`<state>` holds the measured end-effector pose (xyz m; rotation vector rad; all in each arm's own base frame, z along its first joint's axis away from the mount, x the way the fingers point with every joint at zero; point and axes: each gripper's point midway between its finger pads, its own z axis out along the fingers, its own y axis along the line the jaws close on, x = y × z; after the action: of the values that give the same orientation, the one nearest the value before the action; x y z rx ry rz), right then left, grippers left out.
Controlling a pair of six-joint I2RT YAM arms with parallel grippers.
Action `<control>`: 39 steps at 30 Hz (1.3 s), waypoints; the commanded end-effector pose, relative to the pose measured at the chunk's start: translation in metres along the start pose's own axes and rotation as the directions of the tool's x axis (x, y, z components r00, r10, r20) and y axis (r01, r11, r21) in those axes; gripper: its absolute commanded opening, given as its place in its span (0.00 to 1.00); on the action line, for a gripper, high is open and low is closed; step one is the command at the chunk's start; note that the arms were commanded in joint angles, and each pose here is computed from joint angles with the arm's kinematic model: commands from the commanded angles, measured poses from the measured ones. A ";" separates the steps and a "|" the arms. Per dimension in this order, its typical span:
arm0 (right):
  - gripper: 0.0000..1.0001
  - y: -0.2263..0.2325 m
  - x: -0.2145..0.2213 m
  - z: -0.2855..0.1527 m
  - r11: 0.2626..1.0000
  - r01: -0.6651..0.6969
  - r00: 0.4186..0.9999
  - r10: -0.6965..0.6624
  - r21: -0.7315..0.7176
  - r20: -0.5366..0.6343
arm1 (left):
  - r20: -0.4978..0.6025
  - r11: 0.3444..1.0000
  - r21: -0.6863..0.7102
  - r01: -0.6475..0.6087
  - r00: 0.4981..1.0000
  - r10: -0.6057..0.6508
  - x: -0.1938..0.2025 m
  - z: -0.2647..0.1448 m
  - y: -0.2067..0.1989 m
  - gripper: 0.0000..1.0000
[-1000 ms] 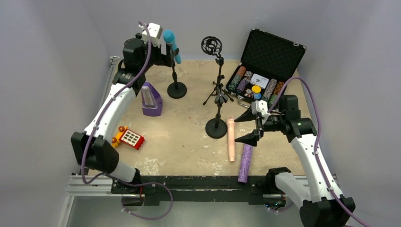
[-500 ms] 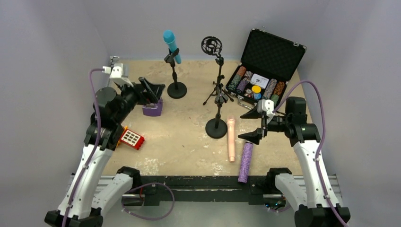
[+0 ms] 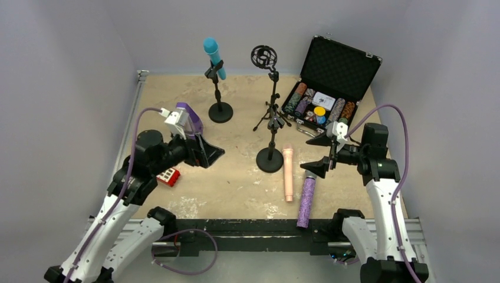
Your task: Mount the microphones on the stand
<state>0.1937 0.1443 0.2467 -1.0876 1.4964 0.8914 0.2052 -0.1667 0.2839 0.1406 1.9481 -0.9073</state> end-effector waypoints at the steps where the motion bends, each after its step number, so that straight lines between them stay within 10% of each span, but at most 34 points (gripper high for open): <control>1: 0.89 -0.007 0.000 -0.002 0.999 0.014 1.000 -0.014 0.040 0.008 | -0.131 0.998 0.052 -0.045 0.990 0.052 0.035 0.013 -0.016 0.99; 16: 0.89 -0.011 0.004 -0.004 0.999 -0.004 1.000 0.003 0.055 0.009 | -0.274 0.987 0.133 -0.088 0.954 0.122 0.081 0.039 -0.056 0.96; 27: 0.89 -0.012 0.003 -0.004 0.999 -0.012 1.000 0.012 0.053 0.005 | -0.193 0.980 0.200 0.026 0.981 0.013 0.020 0.017 -0.109 0.95; 39: 0.89 -0.017 0.001 -0.005 0.996 -0.015 1.000 0.016 0.086 -0.003 | -0.115 0.966 -0.223 0.131 0.981 -0.159 -0.064 0.063 -0.113 0.89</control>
<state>0.2037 0.1361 0.2390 -1.0241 1.5466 0.8638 0.2110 -0.2736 0.3938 0.0919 2.0653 -0.9966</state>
